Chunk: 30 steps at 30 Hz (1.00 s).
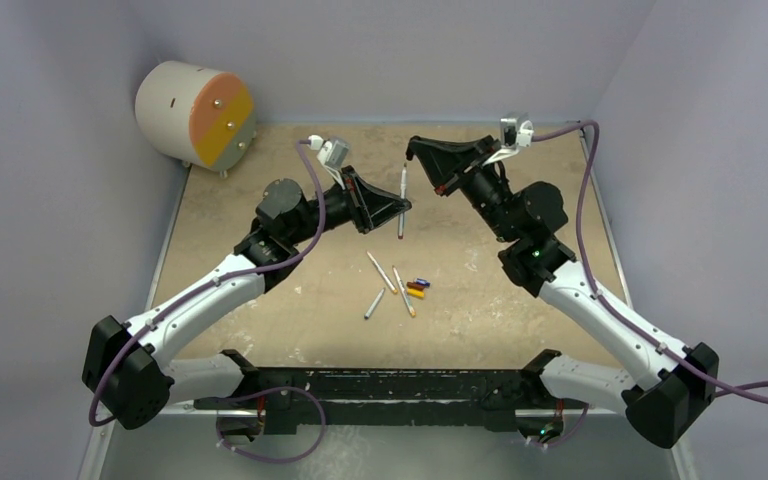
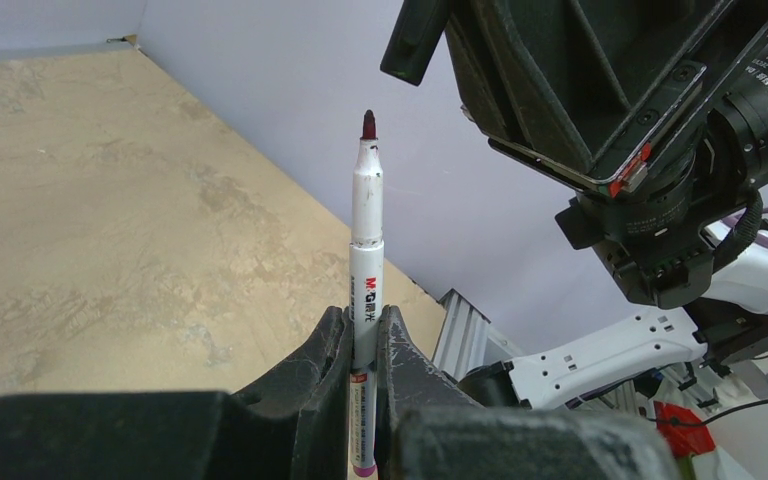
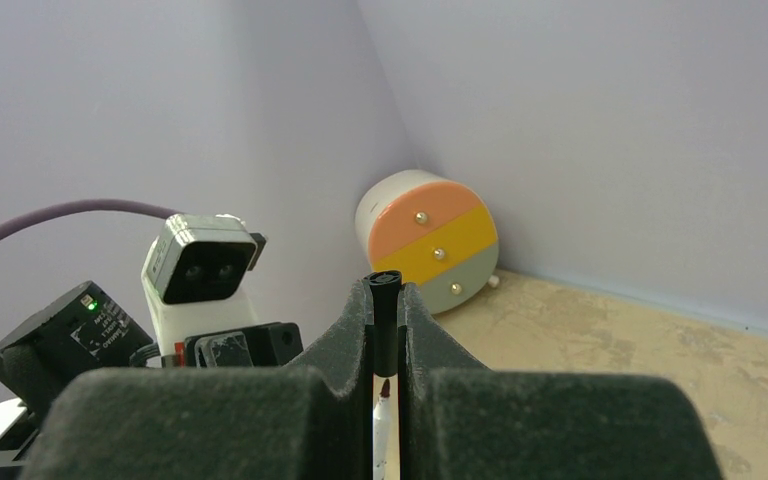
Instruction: Insert the pens into the pen caps
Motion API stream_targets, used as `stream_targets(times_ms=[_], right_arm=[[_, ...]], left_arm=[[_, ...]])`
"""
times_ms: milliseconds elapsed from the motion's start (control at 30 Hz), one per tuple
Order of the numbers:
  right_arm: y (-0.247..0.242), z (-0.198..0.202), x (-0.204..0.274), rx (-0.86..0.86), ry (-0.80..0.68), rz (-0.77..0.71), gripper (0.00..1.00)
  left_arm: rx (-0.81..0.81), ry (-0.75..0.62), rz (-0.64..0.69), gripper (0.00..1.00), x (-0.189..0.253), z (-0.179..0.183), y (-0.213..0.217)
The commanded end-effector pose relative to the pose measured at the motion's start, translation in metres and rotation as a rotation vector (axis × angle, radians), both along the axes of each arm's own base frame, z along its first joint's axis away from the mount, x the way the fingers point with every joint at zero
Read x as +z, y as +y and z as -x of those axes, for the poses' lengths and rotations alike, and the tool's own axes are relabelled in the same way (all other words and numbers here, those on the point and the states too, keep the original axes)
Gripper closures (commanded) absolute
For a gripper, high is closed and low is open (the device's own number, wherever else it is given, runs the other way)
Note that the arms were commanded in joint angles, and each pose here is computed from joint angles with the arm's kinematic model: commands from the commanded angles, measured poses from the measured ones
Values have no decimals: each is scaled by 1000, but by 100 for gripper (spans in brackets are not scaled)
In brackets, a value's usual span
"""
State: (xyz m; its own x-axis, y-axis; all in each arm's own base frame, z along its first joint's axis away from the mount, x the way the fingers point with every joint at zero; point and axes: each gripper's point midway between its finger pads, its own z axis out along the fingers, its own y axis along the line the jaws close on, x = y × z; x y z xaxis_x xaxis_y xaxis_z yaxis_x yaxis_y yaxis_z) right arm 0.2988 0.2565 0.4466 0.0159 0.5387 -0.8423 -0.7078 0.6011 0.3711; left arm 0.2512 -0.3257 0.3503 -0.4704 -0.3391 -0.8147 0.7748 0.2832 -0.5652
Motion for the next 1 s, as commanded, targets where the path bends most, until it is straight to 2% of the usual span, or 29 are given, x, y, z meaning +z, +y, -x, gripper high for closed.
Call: stream_targets(times_ms=[0,433,633,967], right_arm=[[-6,11,13,12,-46,-15,100],[1,10,9,38,-43,10,100],[2,10,-7,37,-11,35,100],[10,19,-23,111,41,61,100]], left_arm=[[3,-78,49,100,31,1,-1],[2,-80,49,100,31,3,-2],[-1,-94,54,100,39,5,-1],[32,-133,-4,100,37,0,2]])
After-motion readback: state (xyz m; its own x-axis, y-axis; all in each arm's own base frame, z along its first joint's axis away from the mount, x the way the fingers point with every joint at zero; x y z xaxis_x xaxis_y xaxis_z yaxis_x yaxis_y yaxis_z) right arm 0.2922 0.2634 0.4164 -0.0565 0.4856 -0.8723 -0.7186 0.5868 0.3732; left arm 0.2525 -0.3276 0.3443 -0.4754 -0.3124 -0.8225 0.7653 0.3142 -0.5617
